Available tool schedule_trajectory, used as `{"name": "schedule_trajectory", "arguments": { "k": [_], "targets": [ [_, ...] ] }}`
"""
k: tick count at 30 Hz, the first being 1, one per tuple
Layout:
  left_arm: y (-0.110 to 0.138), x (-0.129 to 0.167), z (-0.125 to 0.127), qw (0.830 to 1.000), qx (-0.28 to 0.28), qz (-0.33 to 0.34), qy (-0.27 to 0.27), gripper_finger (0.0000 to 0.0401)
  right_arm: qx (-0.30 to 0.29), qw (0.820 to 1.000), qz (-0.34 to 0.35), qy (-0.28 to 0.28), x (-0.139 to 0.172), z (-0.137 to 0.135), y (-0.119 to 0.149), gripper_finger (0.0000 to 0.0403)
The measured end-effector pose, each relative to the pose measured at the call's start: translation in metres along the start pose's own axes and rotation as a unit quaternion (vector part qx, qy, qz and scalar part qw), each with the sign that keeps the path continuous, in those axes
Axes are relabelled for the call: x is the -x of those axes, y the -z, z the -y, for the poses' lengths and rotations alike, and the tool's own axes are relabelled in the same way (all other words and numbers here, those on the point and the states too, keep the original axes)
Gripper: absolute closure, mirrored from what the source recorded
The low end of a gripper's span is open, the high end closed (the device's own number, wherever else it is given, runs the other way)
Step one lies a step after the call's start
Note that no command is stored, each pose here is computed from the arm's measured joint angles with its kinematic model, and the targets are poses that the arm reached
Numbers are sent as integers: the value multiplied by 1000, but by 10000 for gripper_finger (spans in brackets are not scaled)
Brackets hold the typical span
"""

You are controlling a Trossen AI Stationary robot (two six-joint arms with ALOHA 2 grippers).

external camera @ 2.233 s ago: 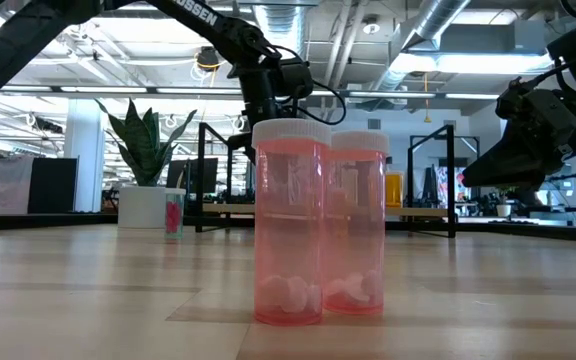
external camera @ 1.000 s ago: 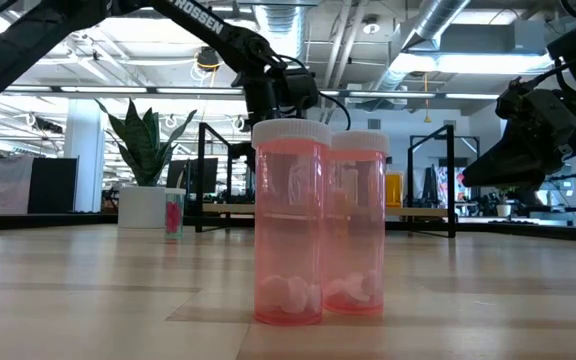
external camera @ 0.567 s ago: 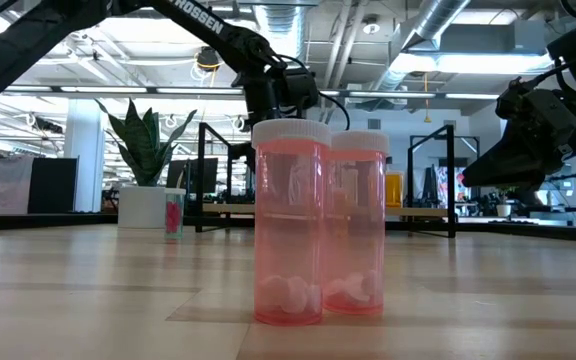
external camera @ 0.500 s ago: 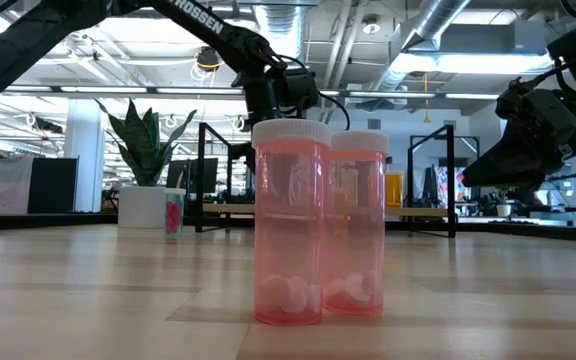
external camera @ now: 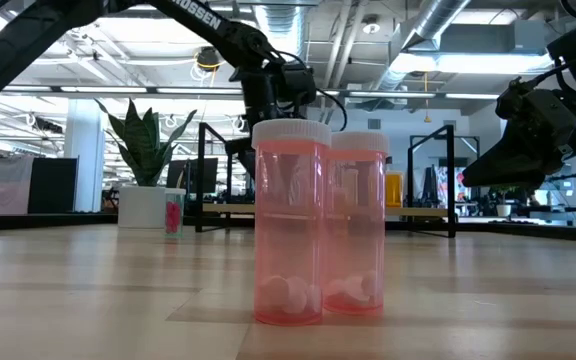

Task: Pick and place medicine bottles onto shelf by color
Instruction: Put the blue pill bottle on the shelf

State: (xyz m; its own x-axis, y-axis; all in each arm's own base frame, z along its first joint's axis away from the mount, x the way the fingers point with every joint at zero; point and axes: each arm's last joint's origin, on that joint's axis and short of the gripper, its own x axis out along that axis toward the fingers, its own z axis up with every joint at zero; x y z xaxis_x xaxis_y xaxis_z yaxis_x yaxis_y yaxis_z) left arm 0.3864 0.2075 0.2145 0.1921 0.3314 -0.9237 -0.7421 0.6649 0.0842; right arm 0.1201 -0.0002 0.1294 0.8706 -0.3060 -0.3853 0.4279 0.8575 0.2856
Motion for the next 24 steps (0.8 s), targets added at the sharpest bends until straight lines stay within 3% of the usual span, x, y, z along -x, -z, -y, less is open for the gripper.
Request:
{"name": "schedule_trajectory", "arguments": {
  "k": [6,15,24],
  "targets": [
    [-1,17,-2,1000,2,17,-5,90,0,1000,0,0,0,0,0,241],
    [-1,43,1,999,-10,53,-6,87,0,1000,0,0,0,0,0,241],
    [10,81,21,993,-31,103,-38,87,0,1000,0,0,0,0,0,241]
  ]
}}
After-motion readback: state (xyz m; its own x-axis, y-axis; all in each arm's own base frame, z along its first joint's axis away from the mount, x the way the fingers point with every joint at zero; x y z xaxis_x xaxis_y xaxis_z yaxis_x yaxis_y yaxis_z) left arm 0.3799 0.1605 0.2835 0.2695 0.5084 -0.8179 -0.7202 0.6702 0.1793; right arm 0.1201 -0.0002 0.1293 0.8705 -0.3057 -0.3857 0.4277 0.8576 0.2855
